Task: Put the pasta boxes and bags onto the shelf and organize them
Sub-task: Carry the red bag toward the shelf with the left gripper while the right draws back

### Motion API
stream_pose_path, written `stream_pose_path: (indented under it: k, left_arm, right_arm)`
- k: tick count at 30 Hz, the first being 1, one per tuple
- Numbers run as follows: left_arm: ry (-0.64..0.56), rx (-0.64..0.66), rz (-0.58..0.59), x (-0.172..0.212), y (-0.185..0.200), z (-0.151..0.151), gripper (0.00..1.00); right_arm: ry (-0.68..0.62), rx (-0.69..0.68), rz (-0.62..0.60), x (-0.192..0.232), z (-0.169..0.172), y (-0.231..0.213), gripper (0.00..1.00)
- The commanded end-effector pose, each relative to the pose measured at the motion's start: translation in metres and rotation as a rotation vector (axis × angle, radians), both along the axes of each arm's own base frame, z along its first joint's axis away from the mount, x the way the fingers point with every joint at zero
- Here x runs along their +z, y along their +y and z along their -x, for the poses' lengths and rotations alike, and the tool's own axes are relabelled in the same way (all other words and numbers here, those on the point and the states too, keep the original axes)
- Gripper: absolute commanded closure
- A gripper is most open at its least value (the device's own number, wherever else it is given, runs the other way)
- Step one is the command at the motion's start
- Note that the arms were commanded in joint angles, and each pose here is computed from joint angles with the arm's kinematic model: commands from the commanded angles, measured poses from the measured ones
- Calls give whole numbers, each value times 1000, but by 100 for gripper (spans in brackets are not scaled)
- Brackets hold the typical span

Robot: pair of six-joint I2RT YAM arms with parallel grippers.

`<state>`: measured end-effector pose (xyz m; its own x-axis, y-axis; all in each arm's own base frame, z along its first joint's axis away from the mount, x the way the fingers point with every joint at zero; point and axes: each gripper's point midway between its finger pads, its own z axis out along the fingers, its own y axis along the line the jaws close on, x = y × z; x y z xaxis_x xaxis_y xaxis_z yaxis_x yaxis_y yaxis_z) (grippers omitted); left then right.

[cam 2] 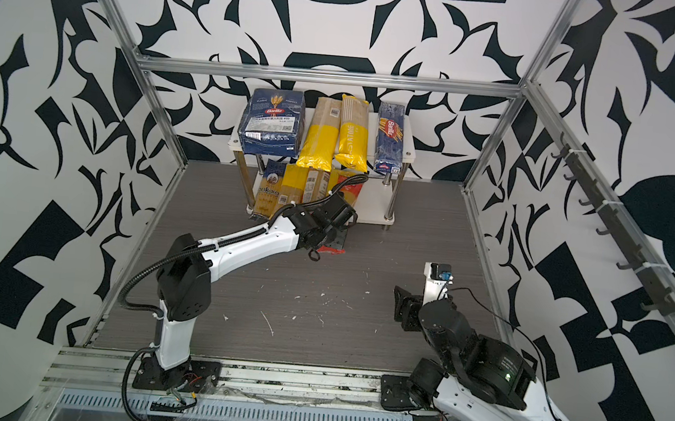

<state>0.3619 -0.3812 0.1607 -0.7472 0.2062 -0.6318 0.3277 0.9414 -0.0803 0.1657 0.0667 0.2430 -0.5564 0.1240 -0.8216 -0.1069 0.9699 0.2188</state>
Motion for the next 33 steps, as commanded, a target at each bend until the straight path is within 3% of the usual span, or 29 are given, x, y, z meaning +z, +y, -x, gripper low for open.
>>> stream_pose_path:
  k: [1,20,33]
  left_arm:
    - [-143,6,137,55,-19,-29,100]
    - [-192,-8,233,54,-61,-71,100]
    - [-201,21,293,47,-66,-96,98]
  right_arm:
    - [-37,-52,-15,16,-1,-11,25]
    - [-57,-103,4,27,2,-28,25]
    - [-71,-142,2,32,5,-39,25]
